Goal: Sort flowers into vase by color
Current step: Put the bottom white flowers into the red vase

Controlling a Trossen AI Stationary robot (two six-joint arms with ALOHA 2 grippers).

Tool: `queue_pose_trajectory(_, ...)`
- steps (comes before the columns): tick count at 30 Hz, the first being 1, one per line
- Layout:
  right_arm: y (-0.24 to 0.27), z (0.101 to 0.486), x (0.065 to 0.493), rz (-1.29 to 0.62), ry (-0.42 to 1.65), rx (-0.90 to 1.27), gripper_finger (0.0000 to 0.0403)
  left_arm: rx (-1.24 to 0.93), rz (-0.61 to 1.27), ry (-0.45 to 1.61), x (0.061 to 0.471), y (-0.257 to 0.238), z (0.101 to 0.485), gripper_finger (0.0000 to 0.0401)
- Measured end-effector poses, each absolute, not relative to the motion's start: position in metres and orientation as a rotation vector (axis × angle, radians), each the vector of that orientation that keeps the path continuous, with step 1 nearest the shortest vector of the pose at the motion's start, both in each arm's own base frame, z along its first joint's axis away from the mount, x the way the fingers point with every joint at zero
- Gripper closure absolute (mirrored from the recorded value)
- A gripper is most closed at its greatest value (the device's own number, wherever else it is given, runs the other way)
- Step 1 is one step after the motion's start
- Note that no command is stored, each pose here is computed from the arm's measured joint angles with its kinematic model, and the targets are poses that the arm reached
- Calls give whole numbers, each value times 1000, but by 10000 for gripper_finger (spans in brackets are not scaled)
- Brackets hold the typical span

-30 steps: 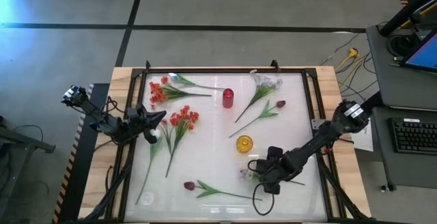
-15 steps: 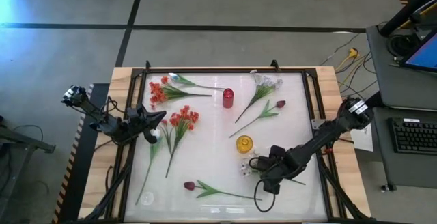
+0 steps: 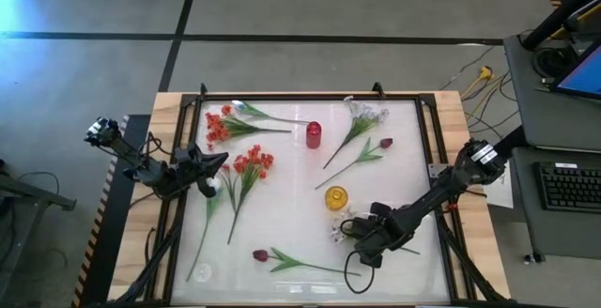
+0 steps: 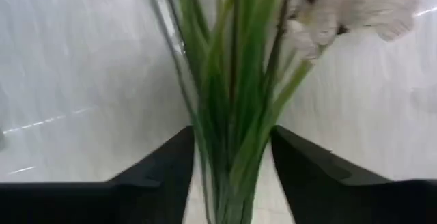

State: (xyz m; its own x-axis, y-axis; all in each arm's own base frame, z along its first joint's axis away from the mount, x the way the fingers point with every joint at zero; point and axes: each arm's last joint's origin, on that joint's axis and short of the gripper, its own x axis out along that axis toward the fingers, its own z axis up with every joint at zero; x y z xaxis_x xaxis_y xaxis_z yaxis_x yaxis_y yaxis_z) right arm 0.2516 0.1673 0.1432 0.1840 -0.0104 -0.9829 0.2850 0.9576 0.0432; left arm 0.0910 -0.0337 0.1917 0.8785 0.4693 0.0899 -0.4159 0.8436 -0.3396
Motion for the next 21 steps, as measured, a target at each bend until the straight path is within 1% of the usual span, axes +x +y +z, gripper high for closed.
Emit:
queue_pose_trajectory(5, 167, 143, 252, -211, 1372, 237, 338, -323, 469, -168, 92, -34, 191, 401)
queue_pose_trajectory(7, 168, 143, 252, -209, 1367, 238, 371, -343, 468, -170, 92, -35, 190, 401)
queue_pose_trajectory(8, 168, 143, 252, -208, 1366, 239, 381, -354, 467, -170, 93, -35, 190, 401)
queue_pose_trajectory(10, 168, 143, 252, -206, 1366, 241, 383, -369, 462, -166, 94, -36, 189, 401)
queue_pose_trajectory(14, 168, 150, 251, -177, 1376, 269, 374, -376, 440, -157, 95, -37, 187, 401)
queue_pose_trajectory(21, 177, 194, 254, -35, 1262, 330, 371, -383, 441, -144, 97, -39, 185, 401)
